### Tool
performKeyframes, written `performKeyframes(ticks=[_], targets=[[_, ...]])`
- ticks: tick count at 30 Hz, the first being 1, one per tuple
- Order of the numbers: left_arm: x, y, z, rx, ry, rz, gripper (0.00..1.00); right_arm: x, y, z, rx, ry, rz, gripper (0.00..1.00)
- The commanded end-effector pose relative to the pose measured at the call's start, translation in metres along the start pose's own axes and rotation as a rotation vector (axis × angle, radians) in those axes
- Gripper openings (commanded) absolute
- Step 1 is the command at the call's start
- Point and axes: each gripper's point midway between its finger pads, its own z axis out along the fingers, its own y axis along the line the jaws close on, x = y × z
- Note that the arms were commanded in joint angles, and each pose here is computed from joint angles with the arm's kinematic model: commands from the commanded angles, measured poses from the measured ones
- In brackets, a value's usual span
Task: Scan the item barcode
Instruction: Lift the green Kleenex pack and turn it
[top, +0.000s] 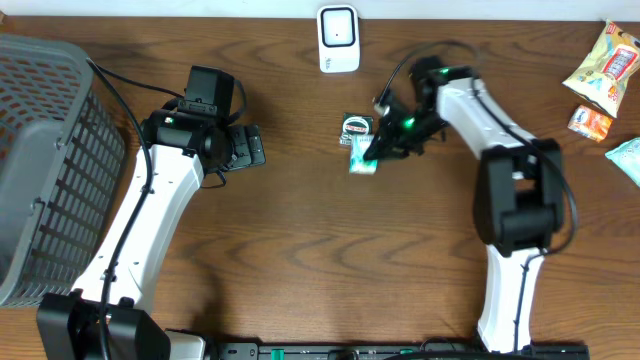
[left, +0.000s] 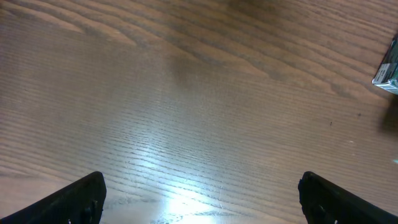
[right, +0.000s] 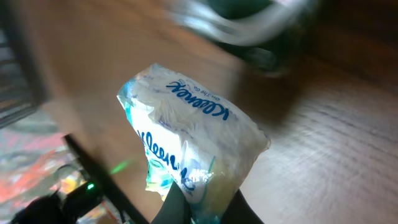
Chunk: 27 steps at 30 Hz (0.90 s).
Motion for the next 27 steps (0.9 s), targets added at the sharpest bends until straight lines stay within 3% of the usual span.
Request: performKeyframes(ticks=[1,6,17,27], targets=[[-0.002,0.004,-0.001,-0.014,-0.003,0.002,0.98,-0.003,0.069,-0.050,-0.175,-0.135,-0.316,0.01],[-0.002,0.004,-0.001,-0.014,-0.003,0.002,0.98,0.005,0.126,-0.083,-0.389,-0.248,-0.608,0.01],[-0.002,0.004,-0.001,-0.014,-0.003,0.002,0.98,0.008,0.170,-0.109,-0.683,-0.335,-0.709,0.01],[-0.002,0.004,-0.001,-0.014,-0.003,0.002,0.98,0.013,0.186,-0.110,-0.753,-0.336,-0.752,0.01]])
